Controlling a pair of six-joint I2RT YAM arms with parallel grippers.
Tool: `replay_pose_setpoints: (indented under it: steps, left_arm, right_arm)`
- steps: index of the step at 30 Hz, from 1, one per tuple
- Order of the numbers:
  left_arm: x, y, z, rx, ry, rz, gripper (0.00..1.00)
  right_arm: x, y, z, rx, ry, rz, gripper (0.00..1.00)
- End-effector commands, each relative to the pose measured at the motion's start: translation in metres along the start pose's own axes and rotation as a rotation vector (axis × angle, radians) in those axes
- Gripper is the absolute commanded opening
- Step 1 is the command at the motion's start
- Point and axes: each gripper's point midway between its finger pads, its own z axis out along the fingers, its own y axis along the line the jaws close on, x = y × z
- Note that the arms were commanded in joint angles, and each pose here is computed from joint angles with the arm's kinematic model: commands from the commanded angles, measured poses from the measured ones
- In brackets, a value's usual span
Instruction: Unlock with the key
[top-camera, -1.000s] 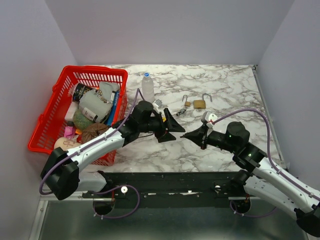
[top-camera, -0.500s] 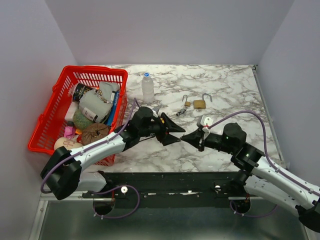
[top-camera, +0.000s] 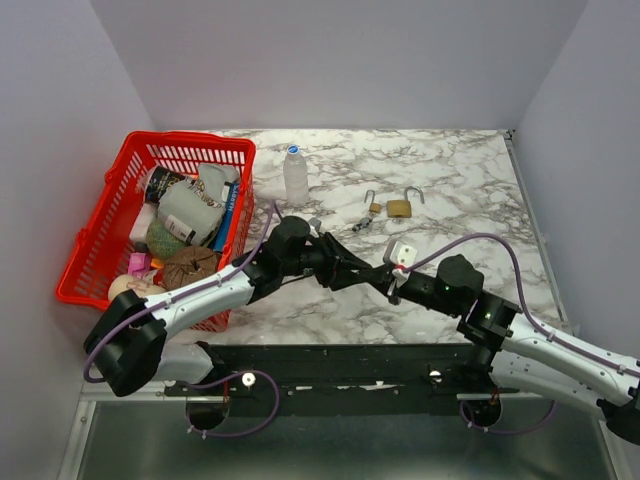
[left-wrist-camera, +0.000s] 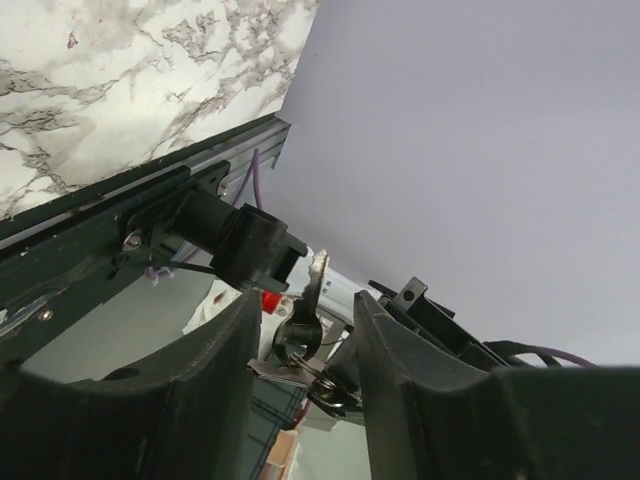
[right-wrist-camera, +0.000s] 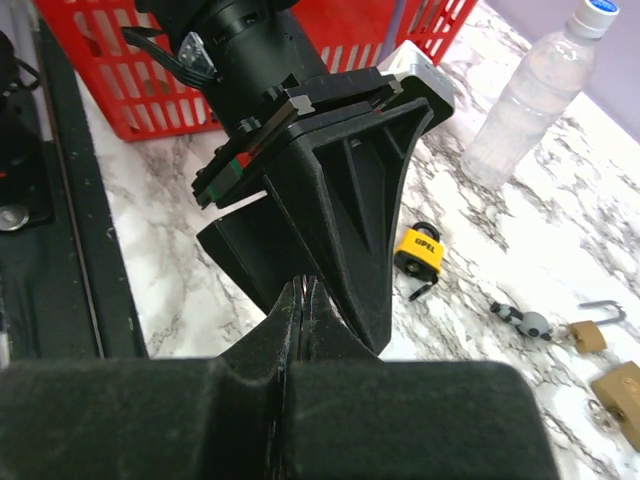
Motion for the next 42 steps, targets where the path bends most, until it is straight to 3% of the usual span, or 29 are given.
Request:
replay_pose_setpoints:
  steps: [1,2,5,10,14,18,21,24,30,33,42]
  left_arm:
    - [0.009,0.000,-0.005,0.000,0.032,-0.020,0.37]
    - [0.010,0.001,-0.005,-0.004,0.036,-0.016,0.23]
    - [0.008,0.006,-0.004,-0.021,0.031,-0.012,0.11]
    - [-0.003,0.016,-0.002,-0.049,0.002,0.010,0.00]
    - [-0.029,0.027,-0.001,-0.089,-0.081,0.127,0.00]
    - [-0.055,0.019,-0.005,-0.063,-0.137,0.393,0.00]
    - [-0.067,0.014,-0.011,-0.063,-0.157,0.618,0.00]
    - [-0.072,0.005,-0.019,-0.065,-0.180,0.858,0.00]
    - [-0.050,-0.007,-0.037,0.059,-0.141,1.153,0.00]
    - [-0.040,-0.011,-0.048,0.131,-0.155,1.220,0.00]
    - [-0.020,-0.028,-0.071,0.320,-0.237,1.230,0.00]
  right_arm:
    - [0.009,-0.008,0.006,0.077,0.041,-0.076,0.01]
    - [0.011,-0.012,0.006,0.105,0.052,-0.095,0.02]
    - [0.012,-0.008,0.007,0.104,0.058,-0.118,0.05]
    - [0.014,-0.006,0.006,0.107,0.066,-0.119,0.13]
    - [0.016,-0.006,0.005,0.119,0.080,-0.066,0.24]
    - [0.028,-0.021,0.000,0.250,0.119,0.056,0.58]
    - [0.035,-0.026,-0.004,0.311,0.135,0.158,0.72]
    - [0.027,-0.017,-0.002,0.278,0.095,0.280,0.79]
    - [-0.007,0.000,0.009,0.124,0.000,0.434,0.80]
    - [-0.027,0.011,0.014,0.022,-0.060,0.507,0.80]
    - [-0.047,0.029,0.034,-0.146,-0.199,0.743,0.70]
